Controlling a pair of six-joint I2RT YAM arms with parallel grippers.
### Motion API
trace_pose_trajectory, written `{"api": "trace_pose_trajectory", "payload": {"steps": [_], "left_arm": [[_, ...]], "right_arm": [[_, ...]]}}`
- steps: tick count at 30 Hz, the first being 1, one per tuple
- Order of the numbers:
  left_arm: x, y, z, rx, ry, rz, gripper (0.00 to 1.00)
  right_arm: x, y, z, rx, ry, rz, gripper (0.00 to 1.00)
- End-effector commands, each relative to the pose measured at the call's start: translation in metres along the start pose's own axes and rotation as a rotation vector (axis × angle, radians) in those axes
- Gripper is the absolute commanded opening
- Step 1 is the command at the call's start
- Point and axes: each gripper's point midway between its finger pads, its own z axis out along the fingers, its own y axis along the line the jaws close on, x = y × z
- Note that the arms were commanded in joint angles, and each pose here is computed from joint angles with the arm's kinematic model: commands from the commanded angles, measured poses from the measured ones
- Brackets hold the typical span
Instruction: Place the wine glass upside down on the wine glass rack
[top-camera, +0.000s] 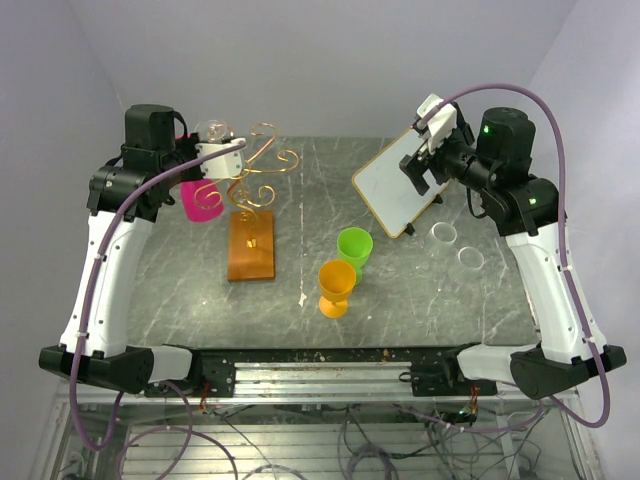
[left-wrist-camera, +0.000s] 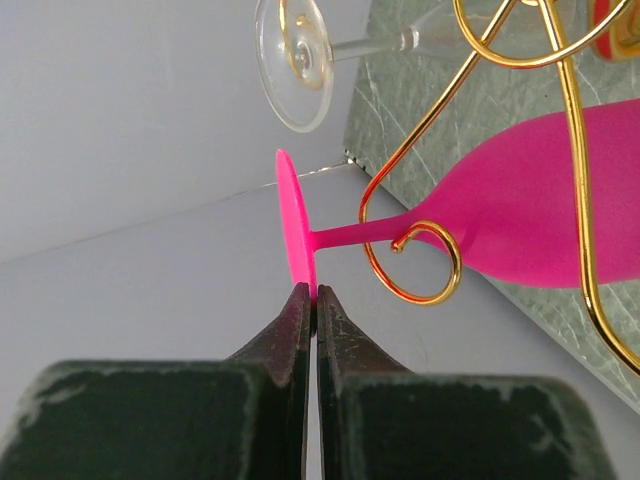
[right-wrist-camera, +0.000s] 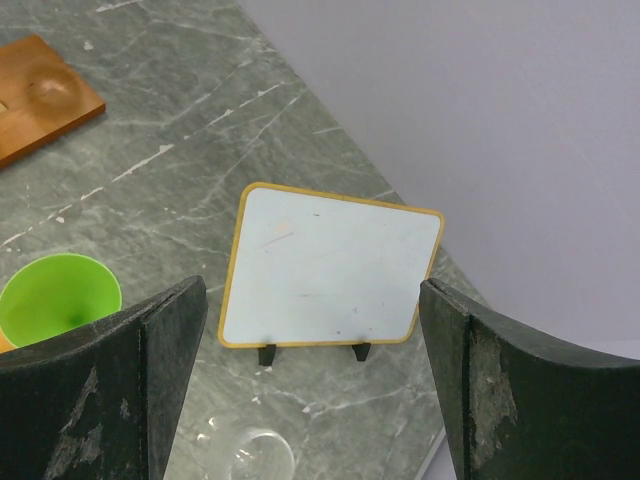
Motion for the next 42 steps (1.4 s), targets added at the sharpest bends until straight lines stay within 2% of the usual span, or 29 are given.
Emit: {"api": "trace_pose_trajectory", "payload": {"steps": [1, 19, 27, 36, 42], "left_arm": [[0.004, -0.002, -0.009, 0.006, 0.022, 0.019, 0.07], [0.005, -0.002, 0.003, 0.018, 0.043, 0.106, 0.07], [0.003, -0.003, 0.000, 0.034, 0.032, 0.153, 0.07], [0.011, -0.005, -0.007, 0.044, 0.074, 0.172, 0.07], [0.006, -0.009, -0.011, 0.062, 0.039, 0.171, 0.07]], "right_arm": [[0.000, 0.000, -0.007, 0.006, -0.006, -0.010, 0.87], [-0.003, 0.000, -0.012, 0.007, -0.014, -0.013, 0.87], [-0.003, 0.001, -0.013, 0.004, -0.017, -0.015, 0.88], [-0.004, 0.000, -0.014, 0.005, -0.015, -0.018, 0.88], [-0.004, 0.000, -0.014, 0.003, -0.016, -0.018, 0.88]]}}
